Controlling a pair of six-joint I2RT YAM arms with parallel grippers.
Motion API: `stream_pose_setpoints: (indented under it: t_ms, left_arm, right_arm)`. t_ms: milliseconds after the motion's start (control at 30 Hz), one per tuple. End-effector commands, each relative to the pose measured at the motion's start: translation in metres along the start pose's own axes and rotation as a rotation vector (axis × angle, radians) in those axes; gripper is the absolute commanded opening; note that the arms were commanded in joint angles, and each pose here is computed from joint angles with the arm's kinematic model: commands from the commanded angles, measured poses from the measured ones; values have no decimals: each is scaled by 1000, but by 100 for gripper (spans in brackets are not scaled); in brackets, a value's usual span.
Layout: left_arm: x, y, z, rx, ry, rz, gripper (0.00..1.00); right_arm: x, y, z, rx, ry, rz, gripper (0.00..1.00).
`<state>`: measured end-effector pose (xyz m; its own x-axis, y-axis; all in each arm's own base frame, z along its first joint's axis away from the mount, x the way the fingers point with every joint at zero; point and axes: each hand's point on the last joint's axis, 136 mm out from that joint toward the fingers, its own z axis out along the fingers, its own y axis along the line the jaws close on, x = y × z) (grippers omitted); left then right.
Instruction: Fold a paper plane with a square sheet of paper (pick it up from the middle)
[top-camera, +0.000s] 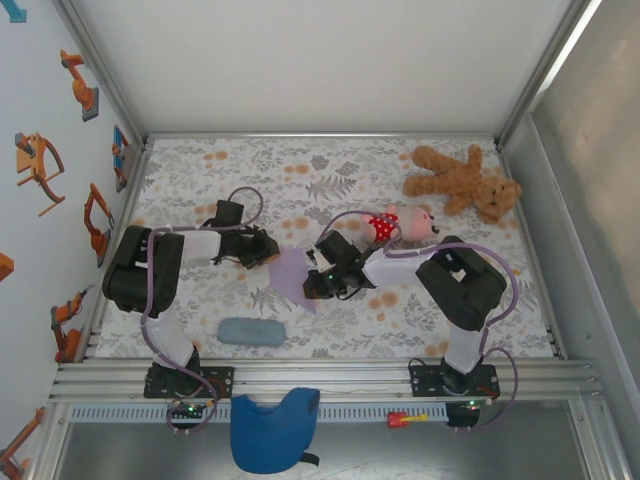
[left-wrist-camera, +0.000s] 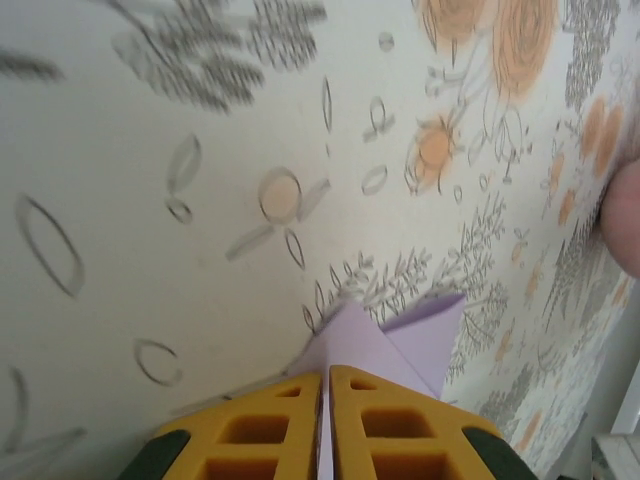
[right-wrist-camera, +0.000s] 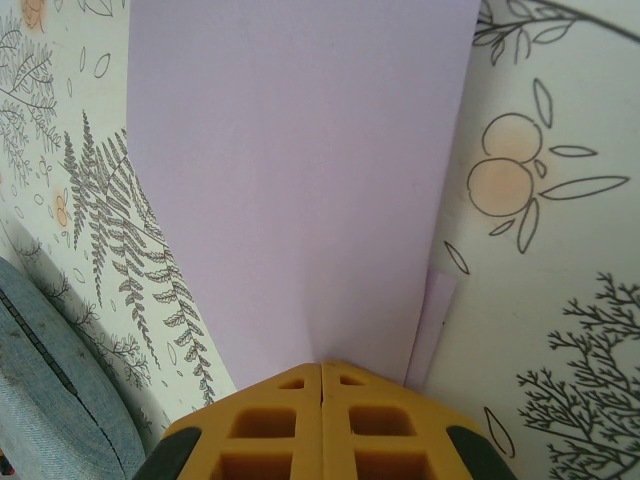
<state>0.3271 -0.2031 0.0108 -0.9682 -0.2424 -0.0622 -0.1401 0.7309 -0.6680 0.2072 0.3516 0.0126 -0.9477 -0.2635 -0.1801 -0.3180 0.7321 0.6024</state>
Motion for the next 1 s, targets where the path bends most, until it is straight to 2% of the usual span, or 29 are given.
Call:
stream_pose_setpoints:
  t_ms: [0,167,300,400,467,533,600,700,800,967]
  left_arm:
    - [-31,39,-6,-164,-100,-11,12]
    - [-46,13,-28,-137,-147,17,14]
    - [-46,-8,-56,-101,-211,20,18]
    - [-37,-12,-75,-102,-253,3,25]
    - [-29,-12,-86,-97,-282,-8,33]
    - [-20,-11,-97,-90,-312,-24,42]
    - [-9,-7,-103,-74,-334,-45,56]
    - [4,-6,-111,-33,-367,-77,70]
    - [14,-5,-112,13,-377,-99,79]
    - [29,-1,-111,41,-364,-110,85]
  right_arm:
    - [60,-76,9,273,167,110,0]
    - [15,-29,-1,139,37,56,0]
    - [-40,29,-28,-9,-145,-11,0]
    - [-60,50,-49,-53,-247,-37,10]
    - [-65,50,-58,-42,-299,-52,20]
    - [-66,44,-63,-9,-332,-74,23]
    - [-66,36,-65,32,-338,-86,26]
    - [-66,31,-61,48,-332,-93,32]
    - [-68,29,-53,50,-317,-90,34]
    - [-73,16,-39,78,-307,-63,35]
